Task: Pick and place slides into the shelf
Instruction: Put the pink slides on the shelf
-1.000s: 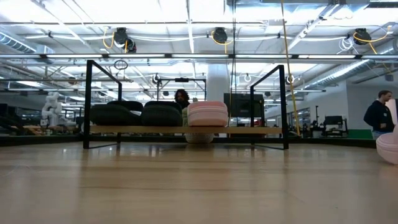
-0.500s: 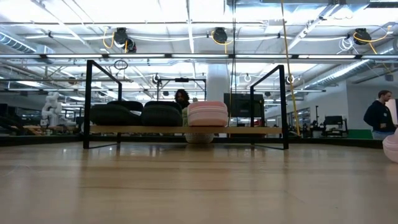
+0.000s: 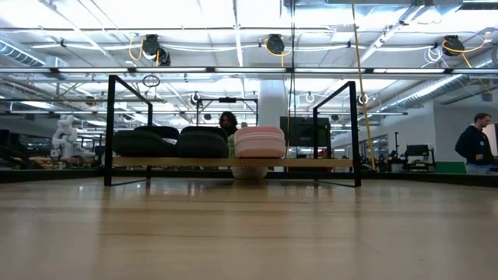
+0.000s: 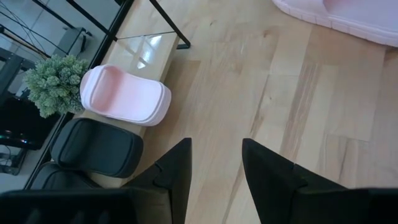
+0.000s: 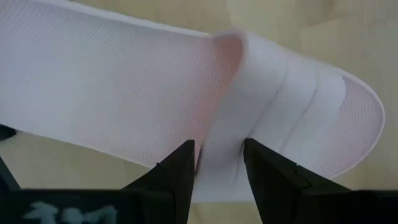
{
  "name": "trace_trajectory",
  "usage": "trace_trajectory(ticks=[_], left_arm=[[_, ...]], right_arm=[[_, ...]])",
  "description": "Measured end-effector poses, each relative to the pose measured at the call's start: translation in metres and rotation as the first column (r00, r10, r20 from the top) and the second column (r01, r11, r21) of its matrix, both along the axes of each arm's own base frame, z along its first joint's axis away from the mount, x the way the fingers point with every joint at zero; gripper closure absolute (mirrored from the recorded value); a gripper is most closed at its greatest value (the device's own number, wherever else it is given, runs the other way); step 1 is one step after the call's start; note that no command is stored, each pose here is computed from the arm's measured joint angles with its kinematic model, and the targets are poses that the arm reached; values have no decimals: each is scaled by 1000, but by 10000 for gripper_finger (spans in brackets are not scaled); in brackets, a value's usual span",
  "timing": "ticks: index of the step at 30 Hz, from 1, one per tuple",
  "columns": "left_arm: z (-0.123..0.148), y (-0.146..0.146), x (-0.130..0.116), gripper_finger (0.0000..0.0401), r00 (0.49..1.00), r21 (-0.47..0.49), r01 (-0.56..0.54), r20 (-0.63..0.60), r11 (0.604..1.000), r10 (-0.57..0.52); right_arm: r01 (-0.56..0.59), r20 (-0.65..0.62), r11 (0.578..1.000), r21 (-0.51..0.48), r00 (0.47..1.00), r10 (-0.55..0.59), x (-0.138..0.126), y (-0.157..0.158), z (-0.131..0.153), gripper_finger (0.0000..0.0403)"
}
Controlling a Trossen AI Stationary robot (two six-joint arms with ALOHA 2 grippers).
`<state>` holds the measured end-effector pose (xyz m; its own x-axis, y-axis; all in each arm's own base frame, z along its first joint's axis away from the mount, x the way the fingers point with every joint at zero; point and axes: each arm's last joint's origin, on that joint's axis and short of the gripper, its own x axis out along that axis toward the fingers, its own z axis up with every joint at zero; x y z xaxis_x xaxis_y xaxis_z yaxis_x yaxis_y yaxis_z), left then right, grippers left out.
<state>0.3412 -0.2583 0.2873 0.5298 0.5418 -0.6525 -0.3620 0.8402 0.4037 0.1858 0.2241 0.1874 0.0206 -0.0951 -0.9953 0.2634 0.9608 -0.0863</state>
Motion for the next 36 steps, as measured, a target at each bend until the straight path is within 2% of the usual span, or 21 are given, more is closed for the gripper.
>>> trace_trajectory(ticks=[10, 18, 36], left_arm=[[0, 0, 0, 256, 1000, 0, 0, 0, 1000, 0], [0, 0, 0, 256, 1000, 0, 0, 0, 1000, 0], [0, 0, 0, 256, 1000, 0, 0, 1, 1000, 0]], right_arm=[[120, -11, 992, -32, 993, -120, -4, -2, 1, 273], [200, -78, 964, -173, 973, -216, -14, -14, 4, 273], [209, -22, 922, -325, 973, -229, -18, -25, 8, 273]])
